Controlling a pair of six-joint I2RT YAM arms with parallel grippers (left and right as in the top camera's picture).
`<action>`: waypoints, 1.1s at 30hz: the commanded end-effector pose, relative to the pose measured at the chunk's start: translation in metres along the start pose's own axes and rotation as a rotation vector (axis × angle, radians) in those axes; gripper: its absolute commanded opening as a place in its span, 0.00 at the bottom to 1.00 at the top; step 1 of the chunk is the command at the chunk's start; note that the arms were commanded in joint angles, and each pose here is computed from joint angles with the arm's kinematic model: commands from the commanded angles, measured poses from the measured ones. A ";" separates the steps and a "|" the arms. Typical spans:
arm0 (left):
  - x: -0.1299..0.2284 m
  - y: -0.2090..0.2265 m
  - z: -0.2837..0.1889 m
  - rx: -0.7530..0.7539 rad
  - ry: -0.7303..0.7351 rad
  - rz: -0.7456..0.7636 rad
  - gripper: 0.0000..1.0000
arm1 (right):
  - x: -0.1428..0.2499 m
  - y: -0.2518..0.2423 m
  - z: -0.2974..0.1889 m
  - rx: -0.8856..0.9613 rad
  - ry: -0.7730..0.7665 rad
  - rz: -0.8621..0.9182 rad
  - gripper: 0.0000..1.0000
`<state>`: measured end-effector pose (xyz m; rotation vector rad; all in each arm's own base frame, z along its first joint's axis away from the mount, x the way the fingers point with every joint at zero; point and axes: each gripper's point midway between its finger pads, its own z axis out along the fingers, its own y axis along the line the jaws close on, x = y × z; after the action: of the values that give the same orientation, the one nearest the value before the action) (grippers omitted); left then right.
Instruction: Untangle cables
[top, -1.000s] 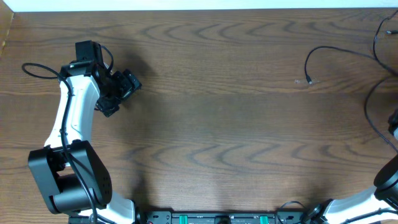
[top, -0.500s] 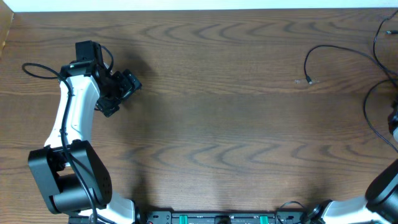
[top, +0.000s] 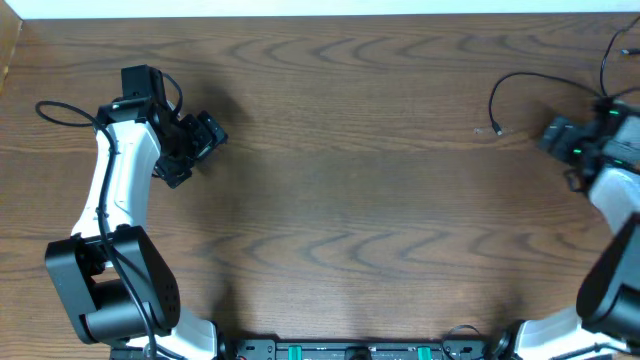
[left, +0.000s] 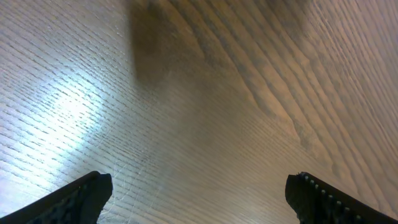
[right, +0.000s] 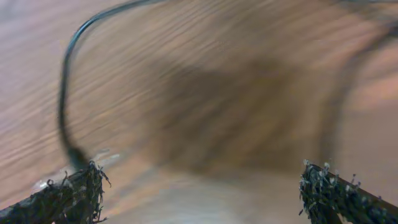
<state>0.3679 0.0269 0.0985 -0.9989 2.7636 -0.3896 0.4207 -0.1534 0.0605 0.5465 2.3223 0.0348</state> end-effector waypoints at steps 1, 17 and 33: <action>0.001 0.002 0.002 -0.011 0.005 -0.003 0.94 | 0.013 0.035 0.020 -0.079 0.022 -0.026 0.99; 0.001 0.002 0.002 -0.011 0.005 -0.003 0.94 | 0.042 0.101 0.096 -0.183 -0.093 -0.157 0.99; 0.001 0.002 0.002 -0.011 0.005 -0.003 0.94 | 0.067 0.092 0.104 -0.148 -0.011 -0.153 0.82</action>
<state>0.3679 0.0269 0.0985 -0.9989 2.7636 -0.3896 0.5069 -0.0689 0.0047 0.2596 2.1890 0.0849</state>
